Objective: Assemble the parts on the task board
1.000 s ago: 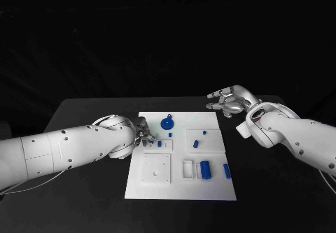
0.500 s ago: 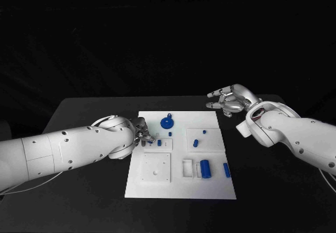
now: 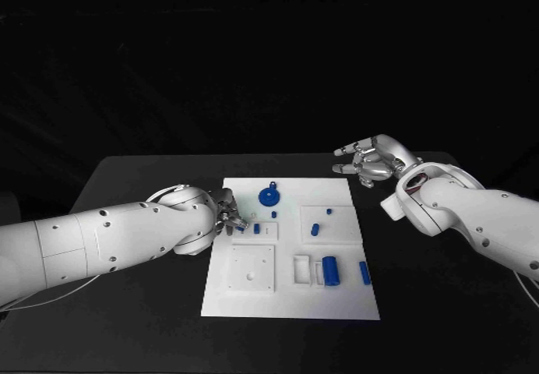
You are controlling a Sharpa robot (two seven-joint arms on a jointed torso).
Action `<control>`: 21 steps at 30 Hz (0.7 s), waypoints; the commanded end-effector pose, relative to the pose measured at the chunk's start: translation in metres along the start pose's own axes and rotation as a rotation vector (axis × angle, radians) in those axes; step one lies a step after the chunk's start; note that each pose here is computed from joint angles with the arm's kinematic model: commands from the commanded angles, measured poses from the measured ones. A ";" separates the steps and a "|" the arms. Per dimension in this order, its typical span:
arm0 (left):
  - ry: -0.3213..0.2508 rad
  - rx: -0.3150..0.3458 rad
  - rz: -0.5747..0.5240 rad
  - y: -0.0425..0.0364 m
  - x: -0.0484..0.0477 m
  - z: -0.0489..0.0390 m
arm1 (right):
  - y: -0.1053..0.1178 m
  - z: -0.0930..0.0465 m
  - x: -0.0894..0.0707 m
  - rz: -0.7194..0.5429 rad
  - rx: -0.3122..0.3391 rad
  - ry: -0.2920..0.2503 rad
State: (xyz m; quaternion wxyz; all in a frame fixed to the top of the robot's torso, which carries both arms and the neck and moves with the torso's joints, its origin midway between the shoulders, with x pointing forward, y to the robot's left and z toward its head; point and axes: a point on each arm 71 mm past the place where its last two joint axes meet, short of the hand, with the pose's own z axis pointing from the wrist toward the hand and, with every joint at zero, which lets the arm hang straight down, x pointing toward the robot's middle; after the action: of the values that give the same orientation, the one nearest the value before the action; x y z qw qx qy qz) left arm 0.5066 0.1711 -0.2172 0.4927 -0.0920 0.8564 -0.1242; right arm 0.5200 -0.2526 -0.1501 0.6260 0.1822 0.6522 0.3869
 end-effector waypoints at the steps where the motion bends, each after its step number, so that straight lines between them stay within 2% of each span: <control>1: 0.019 0.001 0.016 -0.0002 0.0020 -0.0009 | 0.001 0.000 0.001 -0.008 -0.014 0.012; 17: 0.028 0.000 0.014 0.0012 0.0041 -0.0012 | 0.001 0.000 0.001 -0.008 -0.013 0.012; 21: 0.024 0.000 0.008 0.0021 0.0070 -0.0001 | 0.001 -0.001 0.001 -0.008 -0.014 0.010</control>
State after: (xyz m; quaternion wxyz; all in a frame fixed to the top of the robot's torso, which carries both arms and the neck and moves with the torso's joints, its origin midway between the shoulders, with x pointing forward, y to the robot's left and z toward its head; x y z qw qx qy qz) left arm 0.5044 0.1725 -0.2203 0.4853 -0.0899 0.8611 -0.1217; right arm 0.5199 -0.2533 -0.1501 0.6263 0.1821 0.6522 0.3863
